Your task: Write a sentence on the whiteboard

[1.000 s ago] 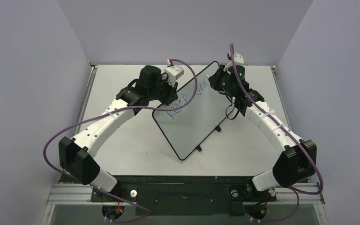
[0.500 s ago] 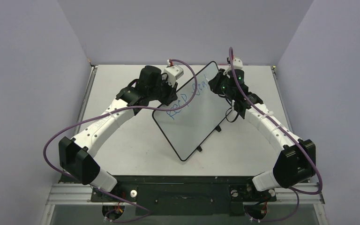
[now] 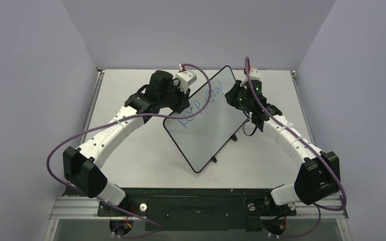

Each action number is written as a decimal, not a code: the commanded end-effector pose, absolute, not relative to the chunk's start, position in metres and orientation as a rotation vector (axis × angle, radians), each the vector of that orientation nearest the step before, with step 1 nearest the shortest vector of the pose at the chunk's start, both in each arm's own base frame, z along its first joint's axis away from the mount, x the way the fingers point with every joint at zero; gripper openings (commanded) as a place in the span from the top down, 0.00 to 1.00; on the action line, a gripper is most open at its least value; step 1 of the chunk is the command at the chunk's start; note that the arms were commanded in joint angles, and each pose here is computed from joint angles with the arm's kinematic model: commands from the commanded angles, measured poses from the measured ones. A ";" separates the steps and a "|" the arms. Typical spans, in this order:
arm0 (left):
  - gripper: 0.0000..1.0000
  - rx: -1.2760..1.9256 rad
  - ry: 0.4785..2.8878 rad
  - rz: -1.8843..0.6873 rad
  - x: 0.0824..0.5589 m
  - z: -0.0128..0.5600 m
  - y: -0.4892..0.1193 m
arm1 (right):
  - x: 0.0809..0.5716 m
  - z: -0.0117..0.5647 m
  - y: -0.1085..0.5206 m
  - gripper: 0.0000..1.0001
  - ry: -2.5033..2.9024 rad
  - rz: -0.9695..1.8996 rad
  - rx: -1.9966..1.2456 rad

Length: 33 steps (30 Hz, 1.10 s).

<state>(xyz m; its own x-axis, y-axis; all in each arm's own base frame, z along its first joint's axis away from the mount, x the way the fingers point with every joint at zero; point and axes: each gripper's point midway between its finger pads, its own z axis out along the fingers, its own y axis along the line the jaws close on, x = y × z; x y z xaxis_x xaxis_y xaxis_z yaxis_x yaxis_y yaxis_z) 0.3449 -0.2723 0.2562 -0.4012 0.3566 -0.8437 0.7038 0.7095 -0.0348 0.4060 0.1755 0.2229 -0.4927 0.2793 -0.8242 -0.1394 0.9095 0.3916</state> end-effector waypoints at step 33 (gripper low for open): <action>1.00 0.919 1.958 -0.440 0.340 0.259 -0.274 | 0.429 0.300 0.141 1.00 1.859 0.525 0.181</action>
